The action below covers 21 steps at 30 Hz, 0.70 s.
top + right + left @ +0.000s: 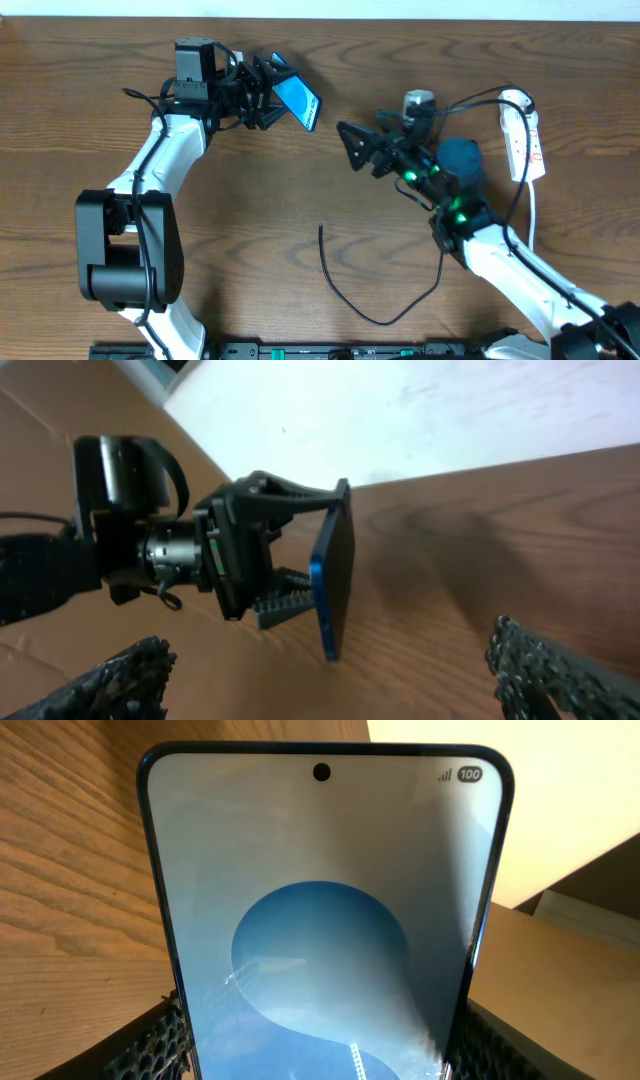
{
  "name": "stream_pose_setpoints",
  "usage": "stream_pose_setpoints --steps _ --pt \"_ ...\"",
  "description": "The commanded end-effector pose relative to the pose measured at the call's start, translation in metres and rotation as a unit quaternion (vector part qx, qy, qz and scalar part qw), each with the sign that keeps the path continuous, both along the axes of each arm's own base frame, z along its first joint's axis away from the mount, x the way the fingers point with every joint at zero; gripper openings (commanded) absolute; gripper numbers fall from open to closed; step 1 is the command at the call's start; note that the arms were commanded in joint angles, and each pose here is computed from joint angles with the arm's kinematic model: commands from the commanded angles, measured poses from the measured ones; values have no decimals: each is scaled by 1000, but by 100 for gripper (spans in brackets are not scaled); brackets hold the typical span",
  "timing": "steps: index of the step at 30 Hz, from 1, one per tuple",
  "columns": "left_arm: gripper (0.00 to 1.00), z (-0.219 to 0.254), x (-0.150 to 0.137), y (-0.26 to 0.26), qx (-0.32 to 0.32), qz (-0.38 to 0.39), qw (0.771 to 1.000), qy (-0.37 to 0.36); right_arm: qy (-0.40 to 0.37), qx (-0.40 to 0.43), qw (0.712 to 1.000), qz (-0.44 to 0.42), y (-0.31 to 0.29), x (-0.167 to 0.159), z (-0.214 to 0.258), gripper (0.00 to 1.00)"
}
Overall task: Plug charger to phone and switch on socket
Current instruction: 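Move the open right gripper from rest toward the phone, then close the right gripper on the phone's bottom edge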
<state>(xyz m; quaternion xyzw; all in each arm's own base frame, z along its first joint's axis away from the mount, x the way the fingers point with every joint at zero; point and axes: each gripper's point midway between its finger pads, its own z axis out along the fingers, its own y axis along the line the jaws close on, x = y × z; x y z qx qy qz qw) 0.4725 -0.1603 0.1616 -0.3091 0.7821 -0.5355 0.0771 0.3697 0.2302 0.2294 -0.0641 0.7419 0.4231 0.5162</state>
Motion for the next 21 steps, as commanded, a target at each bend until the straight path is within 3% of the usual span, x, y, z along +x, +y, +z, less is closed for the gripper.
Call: stream_pose_setpoints --steps 1,8,21 --pt "7 18 -4 -4 -11 -17 1000 -23 -17 -17 999 34 19 5 5 99" --pt "7 18 -4 -4 -11 -17 1000 -23 -29 -49 993 102 46 8 -4 99" --pt "7 18 -4 -4 -10 -16 1000 -22 -32 -72 989 126 70 11 -19 99"
